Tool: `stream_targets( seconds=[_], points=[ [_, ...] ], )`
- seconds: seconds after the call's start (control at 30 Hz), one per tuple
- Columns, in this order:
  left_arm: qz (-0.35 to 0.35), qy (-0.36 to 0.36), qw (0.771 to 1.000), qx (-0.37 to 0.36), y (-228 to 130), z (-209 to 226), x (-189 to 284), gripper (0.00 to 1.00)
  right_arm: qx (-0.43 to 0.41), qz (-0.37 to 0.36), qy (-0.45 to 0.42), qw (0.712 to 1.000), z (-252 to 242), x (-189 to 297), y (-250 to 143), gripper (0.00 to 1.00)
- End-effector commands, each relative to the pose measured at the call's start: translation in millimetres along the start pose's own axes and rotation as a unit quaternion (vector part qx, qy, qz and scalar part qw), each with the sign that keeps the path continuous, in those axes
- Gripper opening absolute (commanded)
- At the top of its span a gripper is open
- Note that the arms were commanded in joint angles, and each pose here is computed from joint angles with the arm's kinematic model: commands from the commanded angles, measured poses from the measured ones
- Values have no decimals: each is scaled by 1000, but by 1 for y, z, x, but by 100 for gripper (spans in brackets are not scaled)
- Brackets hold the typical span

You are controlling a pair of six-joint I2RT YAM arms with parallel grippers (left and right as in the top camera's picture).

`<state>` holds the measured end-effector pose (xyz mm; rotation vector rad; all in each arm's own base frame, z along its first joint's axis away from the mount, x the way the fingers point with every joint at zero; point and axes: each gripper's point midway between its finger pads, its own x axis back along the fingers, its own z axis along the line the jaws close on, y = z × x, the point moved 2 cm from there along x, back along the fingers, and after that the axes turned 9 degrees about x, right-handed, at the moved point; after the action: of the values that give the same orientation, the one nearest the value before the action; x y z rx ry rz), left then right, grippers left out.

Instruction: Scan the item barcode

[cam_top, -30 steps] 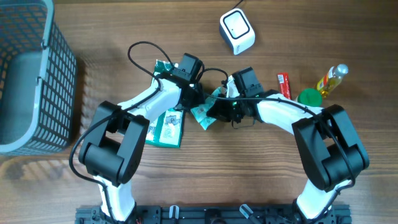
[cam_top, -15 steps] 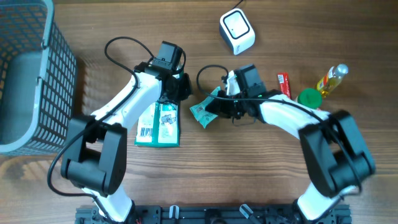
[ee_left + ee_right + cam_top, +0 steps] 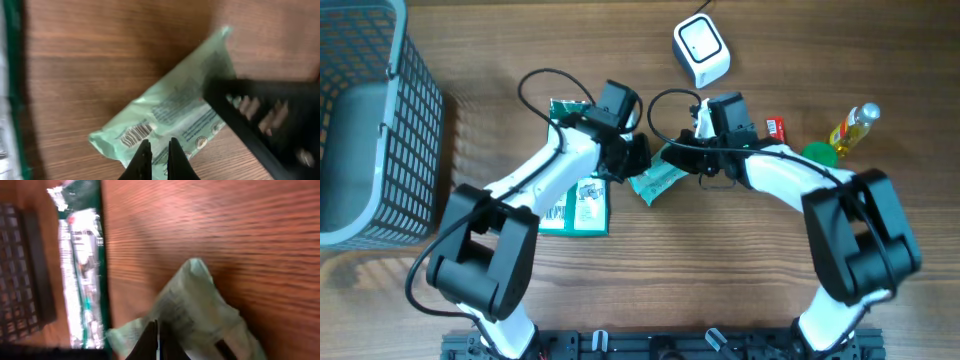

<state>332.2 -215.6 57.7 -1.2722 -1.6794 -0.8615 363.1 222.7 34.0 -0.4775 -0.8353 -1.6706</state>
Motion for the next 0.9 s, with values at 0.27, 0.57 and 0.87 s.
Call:
stream_targets(
  seconds=[0.27,0.57,0.87],
  points=[
    [60,50,996,33,-36,55,-63,4,-4,9,15,1000,-13,-22,-4,4],
    [-41,-21,999,5,-7,13,10,4,46,24,150,987,70,37,1,4],
    [-83,17,996,7,10,26,1,4,2,84,65,994,44,19,-43,4]
  ],
)
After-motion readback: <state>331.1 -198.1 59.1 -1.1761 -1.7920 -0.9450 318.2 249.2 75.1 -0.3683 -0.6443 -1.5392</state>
